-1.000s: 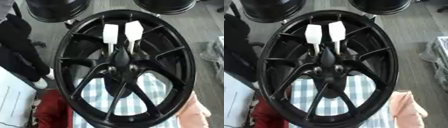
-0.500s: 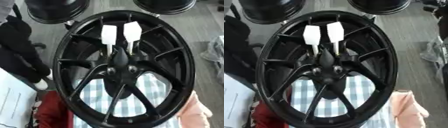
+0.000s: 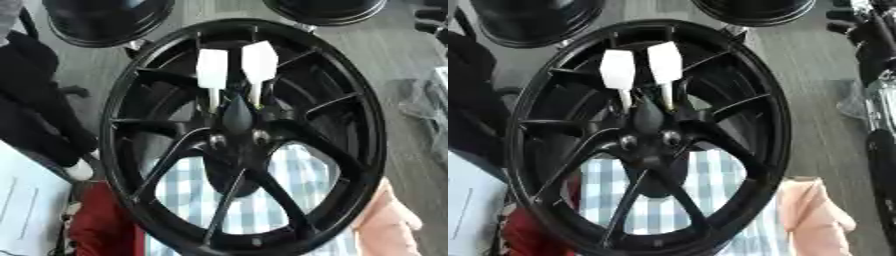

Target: Pull the pin out of the wheel hub.

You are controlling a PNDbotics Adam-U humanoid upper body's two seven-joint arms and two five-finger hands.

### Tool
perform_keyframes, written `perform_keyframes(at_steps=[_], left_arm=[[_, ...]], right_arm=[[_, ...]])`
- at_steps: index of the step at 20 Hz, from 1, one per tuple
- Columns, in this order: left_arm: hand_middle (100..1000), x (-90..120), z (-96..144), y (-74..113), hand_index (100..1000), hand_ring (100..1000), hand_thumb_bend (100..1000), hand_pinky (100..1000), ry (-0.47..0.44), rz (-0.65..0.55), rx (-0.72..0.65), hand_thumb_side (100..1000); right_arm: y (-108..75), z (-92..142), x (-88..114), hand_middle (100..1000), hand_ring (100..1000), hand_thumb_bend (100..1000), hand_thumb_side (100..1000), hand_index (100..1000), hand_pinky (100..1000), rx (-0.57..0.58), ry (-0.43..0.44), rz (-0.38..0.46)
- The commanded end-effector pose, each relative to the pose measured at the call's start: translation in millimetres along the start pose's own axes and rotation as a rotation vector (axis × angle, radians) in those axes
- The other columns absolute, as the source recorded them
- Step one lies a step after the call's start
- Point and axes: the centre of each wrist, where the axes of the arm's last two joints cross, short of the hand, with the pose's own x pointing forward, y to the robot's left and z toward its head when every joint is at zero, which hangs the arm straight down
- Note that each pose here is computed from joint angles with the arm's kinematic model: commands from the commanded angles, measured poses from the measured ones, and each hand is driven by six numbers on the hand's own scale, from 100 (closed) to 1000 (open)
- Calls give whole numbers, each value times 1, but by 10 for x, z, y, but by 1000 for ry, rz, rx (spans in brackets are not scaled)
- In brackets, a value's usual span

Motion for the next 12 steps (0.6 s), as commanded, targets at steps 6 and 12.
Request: perform_keyframes(at_steps=[6, 12], left_arm=[[711, 97, -52, 5, 712, 820, 273, 732, -46, 13, 3, 599], [711, 99, -53, -6, 712, 819, 274, 732, -50, 20, 3, 597]], right_arm=[[-13, -8, 71, 671, 725, 100, 568, 776, 758, 9, -20, 19], [-4, 3, 44, 671, 724, 100, 575, 776, 758, 22, -11, 26]])
